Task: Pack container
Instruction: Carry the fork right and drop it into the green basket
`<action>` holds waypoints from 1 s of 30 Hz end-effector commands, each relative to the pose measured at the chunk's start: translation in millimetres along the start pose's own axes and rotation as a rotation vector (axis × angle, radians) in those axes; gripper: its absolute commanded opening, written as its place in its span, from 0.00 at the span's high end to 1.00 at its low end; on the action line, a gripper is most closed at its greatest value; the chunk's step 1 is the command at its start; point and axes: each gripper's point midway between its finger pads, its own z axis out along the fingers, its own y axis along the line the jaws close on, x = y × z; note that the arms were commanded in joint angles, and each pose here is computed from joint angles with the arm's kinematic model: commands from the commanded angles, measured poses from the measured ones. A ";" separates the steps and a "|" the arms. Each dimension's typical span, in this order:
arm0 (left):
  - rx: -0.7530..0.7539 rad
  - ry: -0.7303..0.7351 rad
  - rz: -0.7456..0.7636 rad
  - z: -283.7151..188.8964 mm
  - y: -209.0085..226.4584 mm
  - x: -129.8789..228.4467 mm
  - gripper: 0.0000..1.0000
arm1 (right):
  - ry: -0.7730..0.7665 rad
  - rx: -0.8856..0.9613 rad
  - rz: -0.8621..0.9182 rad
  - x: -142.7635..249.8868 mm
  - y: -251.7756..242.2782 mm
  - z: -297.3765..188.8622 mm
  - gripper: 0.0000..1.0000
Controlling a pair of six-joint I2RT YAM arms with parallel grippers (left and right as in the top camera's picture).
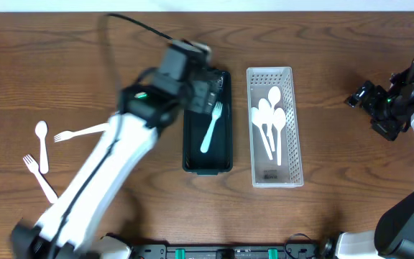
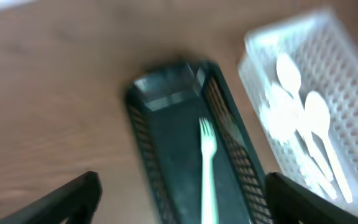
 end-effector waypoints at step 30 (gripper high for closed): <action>-0.624 0.841 -1.127 -97.8 342.0 336.6 0.09 | 0.032 0.002 -0.006 6.9 -2.4 2.0 0.01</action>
